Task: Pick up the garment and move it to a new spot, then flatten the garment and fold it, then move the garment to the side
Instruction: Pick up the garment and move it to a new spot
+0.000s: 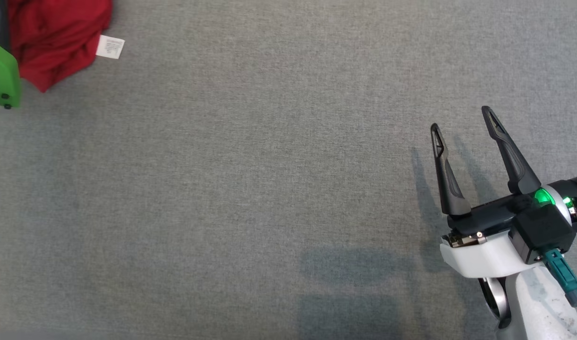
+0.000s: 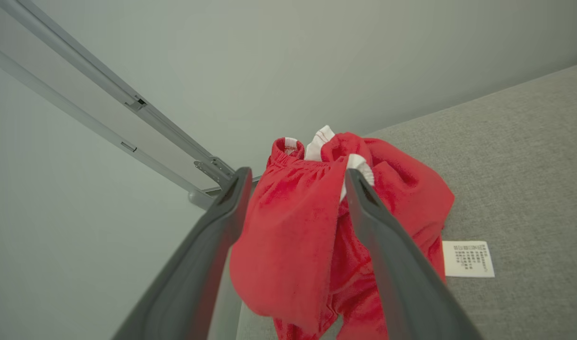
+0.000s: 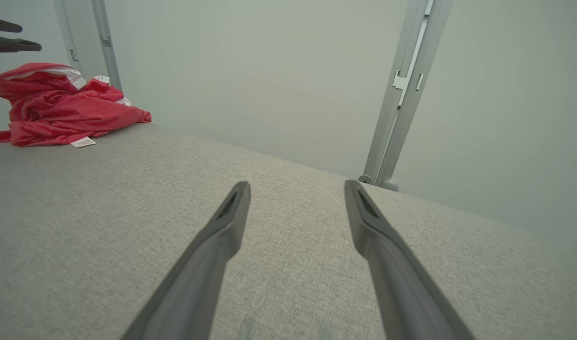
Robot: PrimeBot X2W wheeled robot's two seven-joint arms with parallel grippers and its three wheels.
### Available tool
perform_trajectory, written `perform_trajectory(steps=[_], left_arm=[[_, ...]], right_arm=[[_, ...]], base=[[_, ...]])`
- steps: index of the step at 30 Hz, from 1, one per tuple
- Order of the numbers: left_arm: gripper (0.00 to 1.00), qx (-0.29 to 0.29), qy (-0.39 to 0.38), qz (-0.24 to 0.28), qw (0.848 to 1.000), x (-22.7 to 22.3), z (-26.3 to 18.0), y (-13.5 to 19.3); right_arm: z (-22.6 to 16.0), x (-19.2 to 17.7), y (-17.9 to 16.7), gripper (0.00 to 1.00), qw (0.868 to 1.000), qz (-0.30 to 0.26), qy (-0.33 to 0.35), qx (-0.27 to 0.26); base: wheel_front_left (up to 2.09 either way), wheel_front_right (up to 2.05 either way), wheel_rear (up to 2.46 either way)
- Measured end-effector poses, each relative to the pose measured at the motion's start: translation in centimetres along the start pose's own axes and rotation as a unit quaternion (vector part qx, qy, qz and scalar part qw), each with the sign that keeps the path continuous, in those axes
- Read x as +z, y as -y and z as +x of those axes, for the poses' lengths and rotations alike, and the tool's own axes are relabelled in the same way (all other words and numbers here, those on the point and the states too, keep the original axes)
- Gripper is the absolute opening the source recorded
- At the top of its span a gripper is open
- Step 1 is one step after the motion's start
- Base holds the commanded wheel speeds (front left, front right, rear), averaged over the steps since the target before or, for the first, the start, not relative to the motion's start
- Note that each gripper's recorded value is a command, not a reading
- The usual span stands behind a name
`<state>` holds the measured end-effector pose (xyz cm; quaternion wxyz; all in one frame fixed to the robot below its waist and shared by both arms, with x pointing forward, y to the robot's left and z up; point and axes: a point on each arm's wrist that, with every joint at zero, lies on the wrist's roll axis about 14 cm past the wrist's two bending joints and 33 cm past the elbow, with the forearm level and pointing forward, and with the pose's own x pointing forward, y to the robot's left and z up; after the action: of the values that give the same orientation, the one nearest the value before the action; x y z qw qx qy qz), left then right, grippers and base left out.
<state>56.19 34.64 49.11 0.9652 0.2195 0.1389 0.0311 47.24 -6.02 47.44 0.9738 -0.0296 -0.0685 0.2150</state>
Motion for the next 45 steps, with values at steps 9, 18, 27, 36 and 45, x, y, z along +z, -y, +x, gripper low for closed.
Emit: perform_trajectory(steps=[9, 18, 27, 36, 45], left_arm=[[1.00, 0.006, -0.088, -0.014, 0.996, -6.2, 2.8, 1.1], [0.00, 0.009, -0.070, -0.022, 0.997, -4.9, 3.2, 0.7], [0.00, 0.044, 0.032, -0.050, 0.997, 2.9, 1.5, -3.1], [0.00, 0.017, 0.180, -0.017, 0.983, 14.7, -2.2, -3.1], [0.00, -0.099, 0.318, -0.011, 0.943, 24.6, -7.5, 4.1]], right_arm=[[-0.8, -2.6, 1.8, 1.00, 0.999, -0.004, -0.030, -0.025], [-0.6, -2.4, 1.1, 1.00, 0.999, 0.009, -0.027, -0.021], [-0.8, 1.3, 0.9, 1.00, 1.000, 0.011, 0.008, -0.026], [-3.1, 5.7, 1.8, 1.00, 0.998, 0.013, 0.042, -0.052], [-7.2, 9.1, 4.2, 1.00, 0.992, 0.004, 0.066, -0.104]], base=[[0.00, 0.00, 0.00], [0.00, 0.00, 0.00], [0.00, 0.00, 0.00], [0.00, 0.00, 0.00], [0.00, 0.00, 0.00]])
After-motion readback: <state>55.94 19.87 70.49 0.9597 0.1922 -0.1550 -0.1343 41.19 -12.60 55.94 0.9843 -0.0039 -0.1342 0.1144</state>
